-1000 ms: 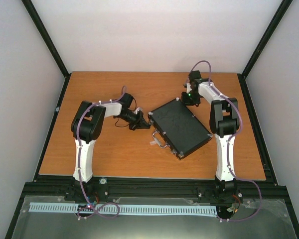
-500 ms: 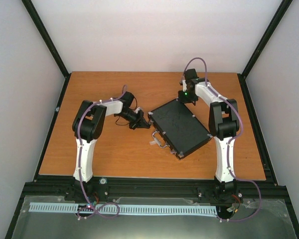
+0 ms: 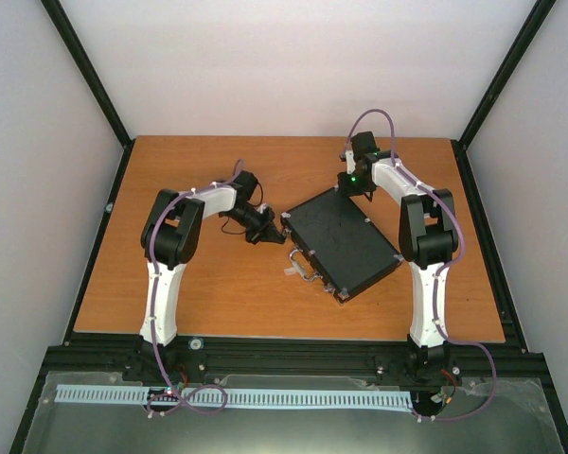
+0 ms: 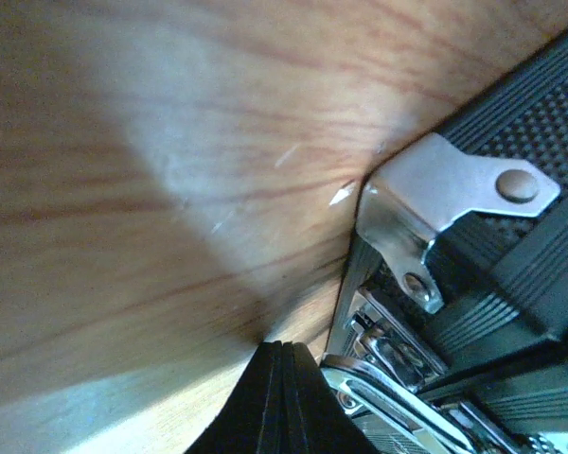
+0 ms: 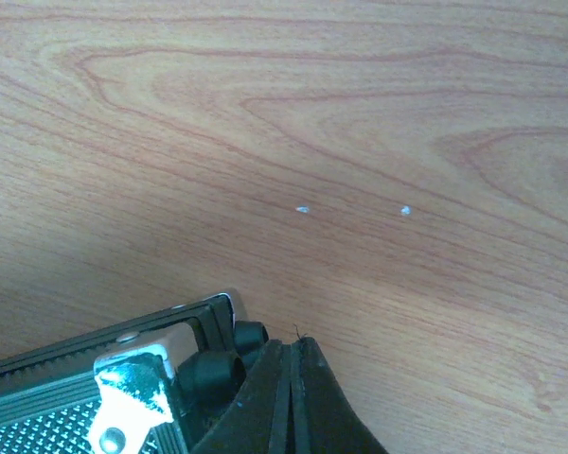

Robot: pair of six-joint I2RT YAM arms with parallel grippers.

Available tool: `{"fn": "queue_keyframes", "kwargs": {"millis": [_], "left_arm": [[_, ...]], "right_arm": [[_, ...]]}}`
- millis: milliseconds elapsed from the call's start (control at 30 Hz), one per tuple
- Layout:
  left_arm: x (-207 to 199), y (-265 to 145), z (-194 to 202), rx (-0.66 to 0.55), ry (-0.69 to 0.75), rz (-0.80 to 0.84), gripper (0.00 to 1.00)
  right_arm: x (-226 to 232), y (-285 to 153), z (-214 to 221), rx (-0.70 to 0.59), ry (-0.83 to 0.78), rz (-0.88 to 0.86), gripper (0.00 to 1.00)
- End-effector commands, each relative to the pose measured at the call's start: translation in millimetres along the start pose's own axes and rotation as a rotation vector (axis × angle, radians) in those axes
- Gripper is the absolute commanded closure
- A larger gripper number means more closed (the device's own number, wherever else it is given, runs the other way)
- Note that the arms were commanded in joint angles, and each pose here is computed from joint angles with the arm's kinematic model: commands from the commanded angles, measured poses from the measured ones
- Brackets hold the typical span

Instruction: Pack up texas hold em set

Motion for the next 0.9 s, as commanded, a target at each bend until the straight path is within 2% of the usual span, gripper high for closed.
{"fn": "queue_keyframes", "kwargs": {"millis": [0, 300, 467, 667, 867], "left_arm": [[-25, 25, -45, -0.233, 0.236, -0.043, 0.99], [-67, 23, -51, -0.330, 0.399, -0.032, 0.99], [-83, 26, -56, -0.355, 0.414, -0.002, 0.99], [-72, 32, -55, -0.335, 0.420, -0.059, 0.99], [-46, 9, -47, -0.341, 0.448, -0.194, 0.99]], "right_arm": [[156, 9, 122, 0.511, -0.052, -0.524, 0.97], [167, 2, 130, 0.533, -0.045, -0.606, 0.97], [172, 0, 133, 0.540, -0.052, -0.615, 0.97], [169, 3, 130, 0.529, -0.059, -0.569, 0.97], [164, 5, 120, 0.498, -0.076, -0.503, 0.97]]}}
Point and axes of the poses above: each gripper's point midway between its finger pads, its own y axis out along the fingers, its own x axis along the line the jaws close on, z = x × y, the point moved 5 cm from there along -y, back along the fingers, and after that the axes turned 3 degrees about y, right-handed, at the moved point
